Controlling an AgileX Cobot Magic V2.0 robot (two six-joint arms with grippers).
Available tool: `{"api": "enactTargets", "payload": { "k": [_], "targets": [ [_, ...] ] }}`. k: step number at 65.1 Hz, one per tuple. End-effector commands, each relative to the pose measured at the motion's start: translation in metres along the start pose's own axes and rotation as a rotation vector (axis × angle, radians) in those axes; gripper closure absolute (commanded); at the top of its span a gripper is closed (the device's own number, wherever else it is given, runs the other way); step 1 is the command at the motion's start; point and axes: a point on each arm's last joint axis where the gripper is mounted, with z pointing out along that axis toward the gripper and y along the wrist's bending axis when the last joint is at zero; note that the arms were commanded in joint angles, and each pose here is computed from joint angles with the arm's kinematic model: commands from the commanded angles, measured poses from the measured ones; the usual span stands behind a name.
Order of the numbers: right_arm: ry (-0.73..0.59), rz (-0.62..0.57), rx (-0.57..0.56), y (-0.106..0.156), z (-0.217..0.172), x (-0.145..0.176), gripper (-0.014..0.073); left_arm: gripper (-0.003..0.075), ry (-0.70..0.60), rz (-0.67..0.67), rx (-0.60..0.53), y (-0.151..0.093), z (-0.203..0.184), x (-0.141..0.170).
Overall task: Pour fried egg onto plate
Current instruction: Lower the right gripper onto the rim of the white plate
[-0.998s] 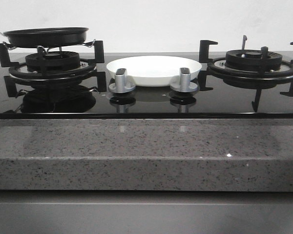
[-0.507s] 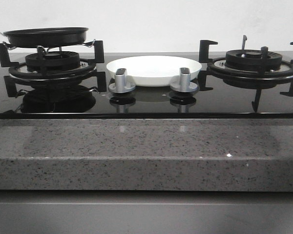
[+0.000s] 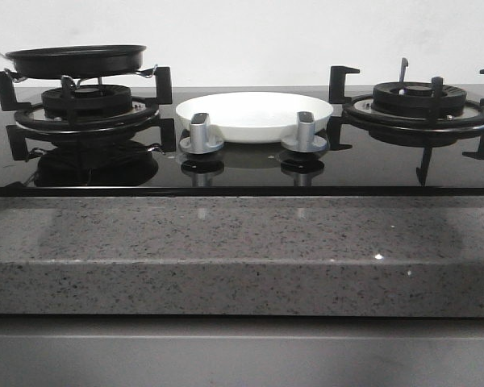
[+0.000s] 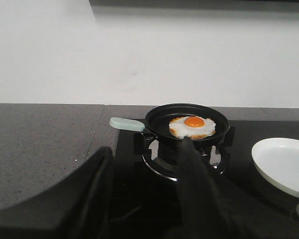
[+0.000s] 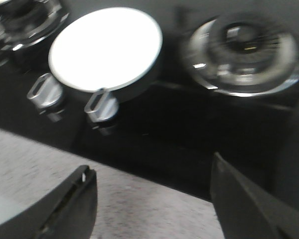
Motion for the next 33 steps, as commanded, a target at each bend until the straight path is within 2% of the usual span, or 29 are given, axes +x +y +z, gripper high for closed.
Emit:
{"api": "enactTargets", "payload": {
  "k": [1,10,22,33],
  "targets": [
    [-0.015,-0.022,-0.063,0.006,0.011,-0.022,0.0088,0.0451,-0.098,-0.007,0.007,-0.001,0.0,-0.015],
    [0.06,-0.045,-0.121,0.013,0.041,-0.04,0.0095,0.0476,-0.098,-0.007,0.007,-0.001,0.0,-0.015],
    [0.136,-0.053,-0.141,0.011,0.085,-0.061,0.0217,0.0509,-0.098,-0.007,0.007,-0.001,0.0,-0.015],
    [0.208,-0.027,-0.154,0.005,0.121,-0.08,0.0236,0.054,-0.098,-0.007,0.007,-0.001,0.0,-0.015]
  ]
}}
